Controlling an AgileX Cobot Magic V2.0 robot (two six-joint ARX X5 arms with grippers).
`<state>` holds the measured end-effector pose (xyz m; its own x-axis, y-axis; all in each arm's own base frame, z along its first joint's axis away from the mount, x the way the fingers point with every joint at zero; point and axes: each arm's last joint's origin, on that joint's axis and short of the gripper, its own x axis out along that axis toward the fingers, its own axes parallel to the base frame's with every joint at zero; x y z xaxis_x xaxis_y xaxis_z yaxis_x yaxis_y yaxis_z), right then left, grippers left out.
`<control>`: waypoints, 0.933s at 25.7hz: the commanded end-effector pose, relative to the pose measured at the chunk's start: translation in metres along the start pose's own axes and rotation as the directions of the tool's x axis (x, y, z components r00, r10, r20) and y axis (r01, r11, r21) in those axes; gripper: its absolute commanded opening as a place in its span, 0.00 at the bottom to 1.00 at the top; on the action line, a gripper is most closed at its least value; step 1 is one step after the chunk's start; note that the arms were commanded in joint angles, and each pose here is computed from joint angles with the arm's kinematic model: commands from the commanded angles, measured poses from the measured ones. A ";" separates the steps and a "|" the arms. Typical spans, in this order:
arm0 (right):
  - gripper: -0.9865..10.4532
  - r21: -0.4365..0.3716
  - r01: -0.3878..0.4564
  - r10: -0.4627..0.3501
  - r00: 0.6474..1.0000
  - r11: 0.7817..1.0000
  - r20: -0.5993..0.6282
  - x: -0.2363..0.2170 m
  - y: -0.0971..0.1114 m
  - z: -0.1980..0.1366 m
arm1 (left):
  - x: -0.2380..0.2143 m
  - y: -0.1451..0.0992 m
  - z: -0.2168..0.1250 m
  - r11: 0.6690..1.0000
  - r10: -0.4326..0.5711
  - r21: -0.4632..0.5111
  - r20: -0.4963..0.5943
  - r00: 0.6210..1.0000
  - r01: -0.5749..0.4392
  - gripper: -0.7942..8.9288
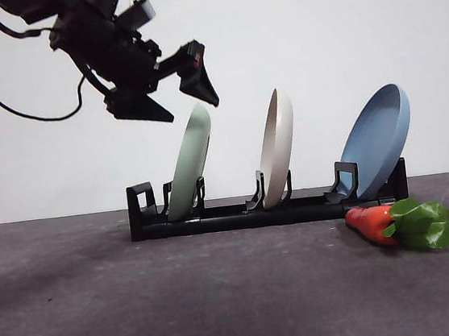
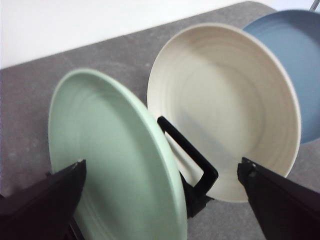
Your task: Take the green plate from the plate rack,put the plate on the table,take the carrot from the table,put the carrot in the plate
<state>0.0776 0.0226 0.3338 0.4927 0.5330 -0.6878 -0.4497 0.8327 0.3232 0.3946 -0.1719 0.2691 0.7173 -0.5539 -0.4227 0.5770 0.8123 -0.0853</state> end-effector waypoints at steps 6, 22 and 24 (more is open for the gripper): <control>0.66 0.001 -0.001 0.001 1.000 1.000 0.007 -0.001 0.000 0.001 | 0.015 -0.002 -0.014 1.000 -0.011 0.001 -0.046 0.999 0.012 0.53; 0.66 0.000 -0.001 0.001 1.000 1.000 0.008 -0.001 0.000 0.001 | 0.015 -0.006 -0.017 0.994 -0.083 -0.080 -0.073 0.994 0.077 0.07; 0.66 0.001 -0.001 0.001 1.000 1.000 0.007 -0.001 0.000 0.001 | 0.015 -0.004 -0.016 0.991 -0.098 -0.100 -0.068 0.993 0.091 0.07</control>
<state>0.0776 0.0226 0.3338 0.4927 0.5330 -0.6878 -0.4497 0.8327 0.3232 0.3945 -0.1809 0.2519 0.6370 -0.6090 -0.4727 0.6023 0.7758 -0.1878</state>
